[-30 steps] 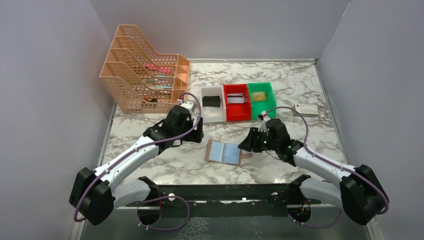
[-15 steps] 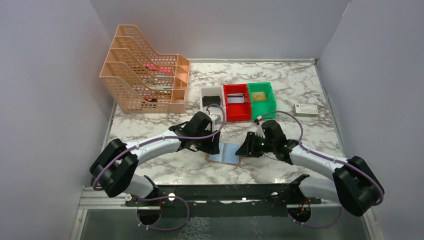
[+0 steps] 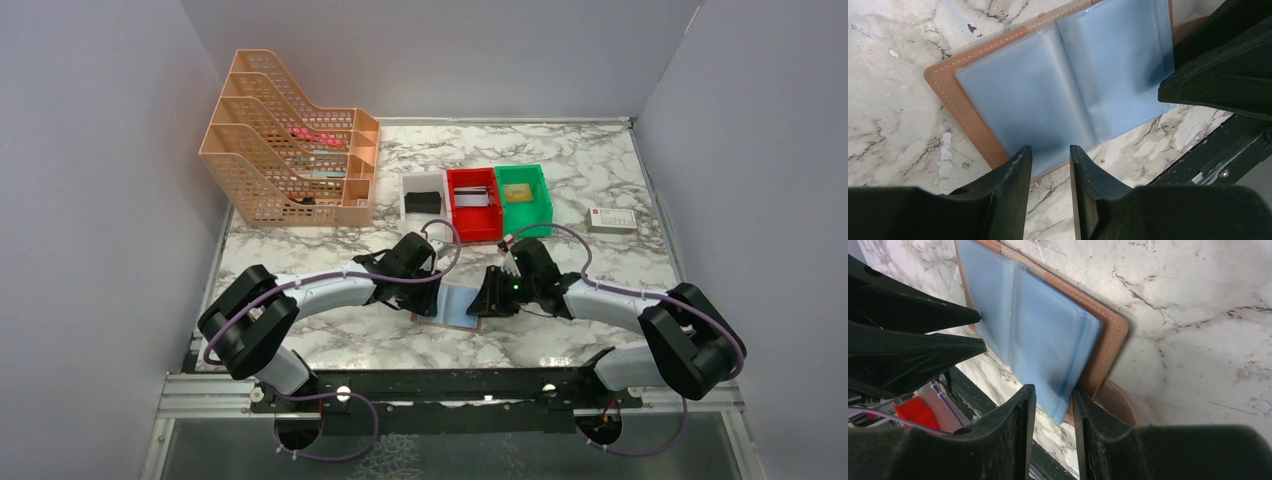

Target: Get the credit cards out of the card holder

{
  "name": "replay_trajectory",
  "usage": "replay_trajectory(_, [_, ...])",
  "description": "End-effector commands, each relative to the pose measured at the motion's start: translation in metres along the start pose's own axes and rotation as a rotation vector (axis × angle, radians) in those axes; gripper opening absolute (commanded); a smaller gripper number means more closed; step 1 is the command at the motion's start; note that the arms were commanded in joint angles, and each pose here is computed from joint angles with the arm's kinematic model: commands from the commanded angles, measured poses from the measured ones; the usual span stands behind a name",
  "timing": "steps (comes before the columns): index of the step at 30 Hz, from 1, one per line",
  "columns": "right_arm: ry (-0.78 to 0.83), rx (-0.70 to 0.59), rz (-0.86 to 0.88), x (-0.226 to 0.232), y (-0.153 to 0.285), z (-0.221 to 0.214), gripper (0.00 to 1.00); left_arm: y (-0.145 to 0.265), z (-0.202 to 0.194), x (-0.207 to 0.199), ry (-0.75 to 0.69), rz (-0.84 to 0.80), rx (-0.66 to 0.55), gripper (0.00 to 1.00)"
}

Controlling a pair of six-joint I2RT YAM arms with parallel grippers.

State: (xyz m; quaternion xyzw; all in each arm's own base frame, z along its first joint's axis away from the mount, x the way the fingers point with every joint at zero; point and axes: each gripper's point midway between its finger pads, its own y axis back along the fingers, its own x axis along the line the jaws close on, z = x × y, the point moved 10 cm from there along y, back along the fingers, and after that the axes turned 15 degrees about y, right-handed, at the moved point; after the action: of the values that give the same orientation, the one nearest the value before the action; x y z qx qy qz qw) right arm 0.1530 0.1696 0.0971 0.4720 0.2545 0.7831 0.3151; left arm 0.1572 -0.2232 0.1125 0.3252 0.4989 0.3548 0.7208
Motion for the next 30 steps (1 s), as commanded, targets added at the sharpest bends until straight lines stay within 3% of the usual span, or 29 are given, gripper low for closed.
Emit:
replay_trajectory(1, [0.027,-0.029,0.029,0.006,-0.005,0.009,0.35,-0.006,-0.006,0.003,0.004,0.038,-0.002,0.36])
replay_trajectory(7, [0.067,-0.062,0.085,0.019,0.0,0.02,0.16,-0.005,-0.006,0.0,0.01,0.031,-0.021,0.33])
replay_trajectory(11, [0.096,-0.086,0.145,0.03,0.005,0.028,0.15,-0.003,-0.005,-0.002,0.01,0.022,-0.034,0.31])
replay_trajectory(18, [0.128,-0.067,0.124,0.038,0.002,0.033,0.27,-0.001,-0.004,-0.002,0.011,0.026,-0.047,0.3])
replay_trajectory(26, [0.154,0.019,0.015,0.038,-0.021,0.029,0.26,0.001,-0.003,-0.003,0.012,0.021,-0.061,0.28])
replay_trajectory(30, [0.178,0.046,-0.016,0.042,-0.034,0.025,0.18,0.002,-0.003,-0.003,0.01,0.018,-0.064,0.26])
